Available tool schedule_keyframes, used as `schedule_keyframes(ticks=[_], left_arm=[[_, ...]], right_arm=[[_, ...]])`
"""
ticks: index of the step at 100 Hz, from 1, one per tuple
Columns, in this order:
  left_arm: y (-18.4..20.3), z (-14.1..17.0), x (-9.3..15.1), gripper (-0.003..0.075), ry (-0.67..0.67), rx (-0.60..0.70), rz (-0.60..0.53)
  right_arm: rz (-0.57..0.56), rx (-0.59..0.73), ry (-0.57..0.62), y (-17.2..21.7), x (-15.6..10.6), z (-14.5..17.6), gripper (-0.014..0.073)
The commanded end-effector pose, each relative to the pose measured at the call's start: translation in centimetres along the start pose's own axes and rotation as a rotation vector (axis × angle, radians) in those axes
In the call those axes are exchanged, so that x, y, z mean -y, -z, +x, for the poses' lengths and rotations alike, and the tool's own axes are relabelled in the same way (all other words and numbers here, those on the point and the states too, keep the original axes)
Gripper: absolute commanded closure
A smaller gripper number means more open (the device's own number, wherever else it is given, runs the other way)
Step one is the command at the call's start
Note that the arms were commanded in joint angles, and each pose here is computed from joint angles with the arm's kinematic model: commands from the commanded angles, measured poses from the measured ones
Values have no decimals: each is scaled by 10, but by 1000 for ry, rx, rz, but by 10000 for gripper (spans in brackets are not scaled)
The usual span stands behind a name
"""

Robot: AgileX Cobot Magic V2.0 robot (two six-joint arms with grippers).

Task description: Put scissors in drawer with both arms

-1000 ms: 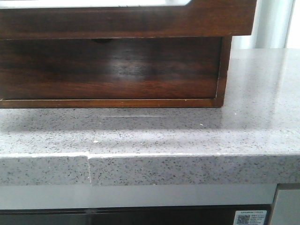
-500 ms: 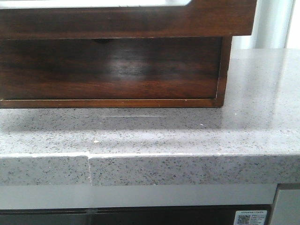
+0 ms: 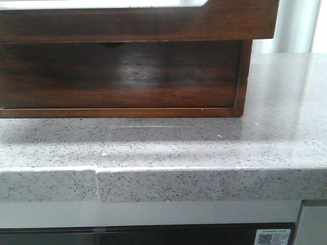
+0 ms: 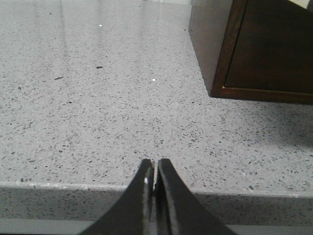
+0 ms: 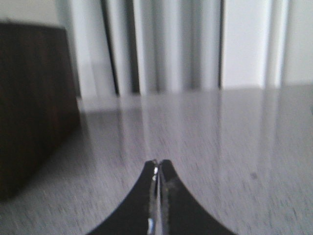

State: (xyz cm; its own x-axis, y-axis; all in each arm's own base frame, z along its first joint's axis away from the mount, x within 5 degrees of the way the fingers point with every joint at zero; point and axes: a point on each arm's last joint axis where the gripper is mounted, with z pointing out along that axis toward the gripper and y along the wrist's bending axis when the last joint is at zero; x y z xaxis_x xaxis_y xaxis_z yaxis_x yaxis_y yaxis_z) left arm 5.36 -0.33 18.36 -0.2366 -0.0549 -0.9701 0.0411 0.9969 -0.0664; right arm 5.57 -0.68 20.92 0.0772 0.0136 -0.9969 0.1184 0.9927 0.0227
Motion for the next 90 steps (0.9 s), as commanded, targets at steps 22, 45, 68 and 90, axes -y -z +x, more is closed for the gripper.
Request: schedule_keyframes(ticks=[22, 45, 68, 90], left_arm=[[0, -1, 0, 742, 10, 80, 0], [0, -1, 0, 742, 10, 80, 0], [0, -1, 0, 742, 10, 80, 0], [0, -1, 0, 742, 10, 80, 0]], right_arm=[[4, -316, 102, 5, 2, 36, 656], [0, -311, 126, 5, 2, 36, 656], [0, -311, 126, 5, 2, 36, 656], [0, -311, 126, 5, 2, 36, 656]])
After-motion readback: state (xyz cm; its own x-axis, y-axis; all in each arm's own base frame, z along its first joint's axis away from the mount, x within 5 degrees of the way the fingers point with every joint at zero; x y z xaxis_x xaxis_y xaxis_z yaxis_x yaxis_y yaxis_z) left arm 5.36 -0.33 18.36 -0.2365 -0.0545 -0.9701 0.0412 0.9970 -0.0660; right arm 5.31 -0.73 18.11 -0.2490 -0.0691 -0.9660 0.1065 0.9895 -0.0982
